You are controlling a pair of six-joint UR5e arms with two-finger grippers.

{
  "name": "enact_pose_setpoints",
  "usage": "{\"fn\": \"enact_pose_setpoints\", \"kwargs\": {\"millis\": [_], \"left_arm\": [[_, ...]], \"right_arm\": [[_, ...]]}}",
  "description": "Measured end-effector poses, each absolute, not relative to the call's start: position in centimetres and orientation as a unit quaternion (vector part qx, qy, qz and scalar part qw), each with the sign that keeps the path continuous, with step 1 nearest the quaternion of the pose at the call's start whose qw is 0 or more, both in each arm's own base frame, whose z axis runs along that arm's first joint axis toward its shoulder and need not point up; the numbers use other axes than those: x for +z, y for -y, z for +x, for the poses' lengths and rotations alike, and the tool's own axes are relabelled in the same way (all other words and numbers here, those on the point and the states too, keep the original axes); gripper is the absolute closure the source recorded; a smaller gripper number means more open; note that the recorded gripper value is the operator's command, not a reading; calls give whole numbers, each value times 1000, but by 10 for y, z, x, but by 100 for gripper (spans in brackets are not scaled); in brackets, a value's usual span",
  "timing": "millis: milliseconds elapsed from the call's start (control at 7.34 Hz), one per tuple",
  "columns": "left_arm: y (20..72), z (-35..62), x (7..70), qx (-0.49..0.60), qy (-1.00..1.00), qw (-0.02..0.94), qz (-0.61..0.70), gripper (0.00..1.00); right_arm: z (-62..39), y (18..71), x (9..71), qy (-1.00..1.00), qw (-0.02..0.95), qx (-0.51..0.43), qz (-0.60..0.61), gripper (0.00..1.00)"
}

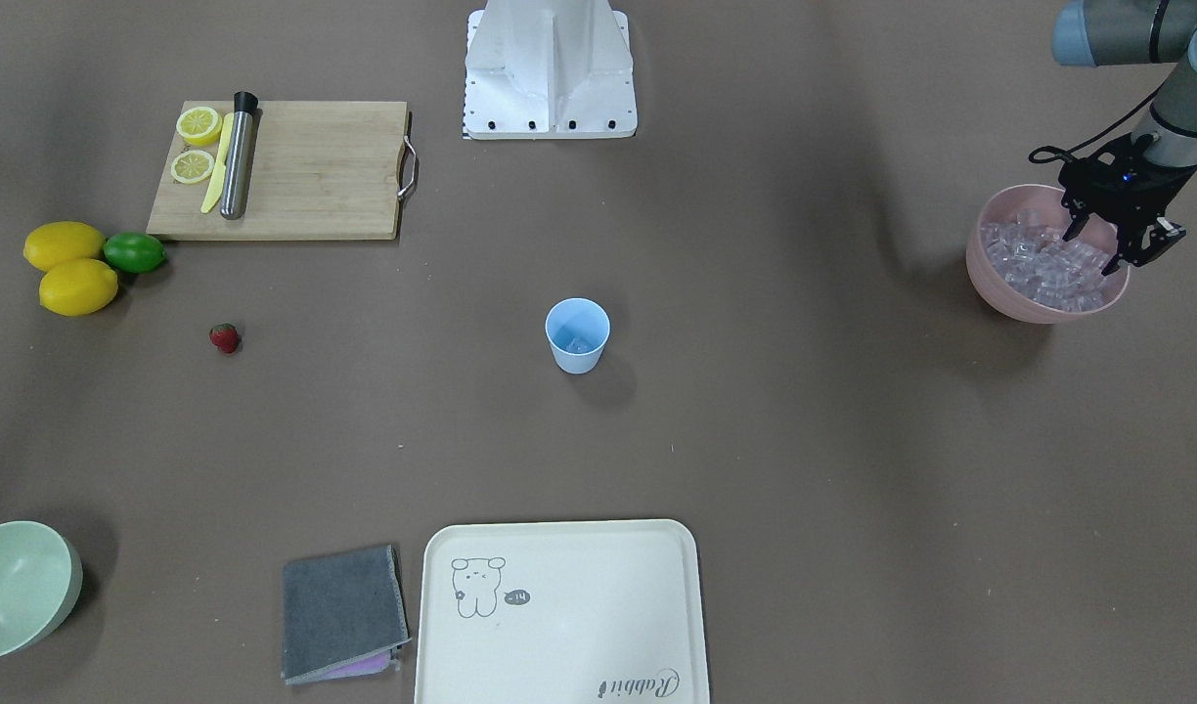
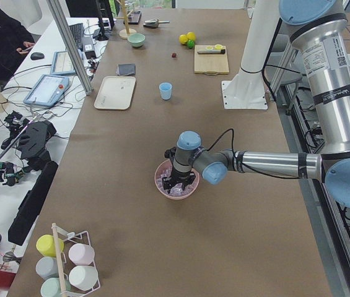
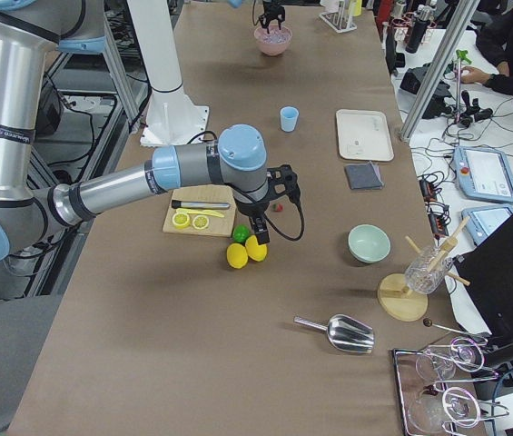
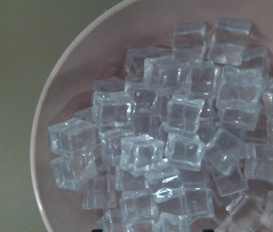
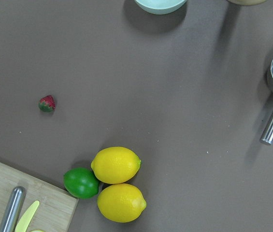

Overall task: Put ice and strawberries in cup
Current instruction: 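Lower the left gripper into the bowl and grasp another ice cube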

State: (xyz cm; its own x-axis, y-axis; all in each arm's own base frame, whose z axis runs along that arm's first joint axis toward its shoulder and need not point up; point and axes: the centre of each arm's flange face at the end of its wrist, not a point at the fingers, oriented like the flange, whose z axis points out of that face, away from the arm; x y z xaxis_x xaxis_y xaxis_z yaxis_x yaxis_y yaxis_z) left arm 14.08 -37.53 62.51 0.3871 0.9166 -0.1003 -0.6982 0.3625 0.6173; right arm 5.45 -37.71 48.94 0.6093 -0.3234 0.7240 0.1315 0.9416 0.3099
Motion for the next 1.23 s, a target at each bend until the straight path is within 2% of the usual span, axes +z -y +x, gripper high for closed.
{"fn": "enact_pose_setpoints", "kwargs": {"millis": [136,409,817,1226], "left_arm": [[375,141,625,506,-222,796,247,60],[373,142,625,502,-226,798,245,100],[373,141,620,501,-227,797,249,100],[391,133,586,483,-275,794,245,100]], "right_arm": [[54,377,489,424,890,-128,114,1],[53,377,486,432,887,-119,110,1],[51,379,484,441,886,-103,103,1],[50,379,482,445,884,-103,103,1]]}}
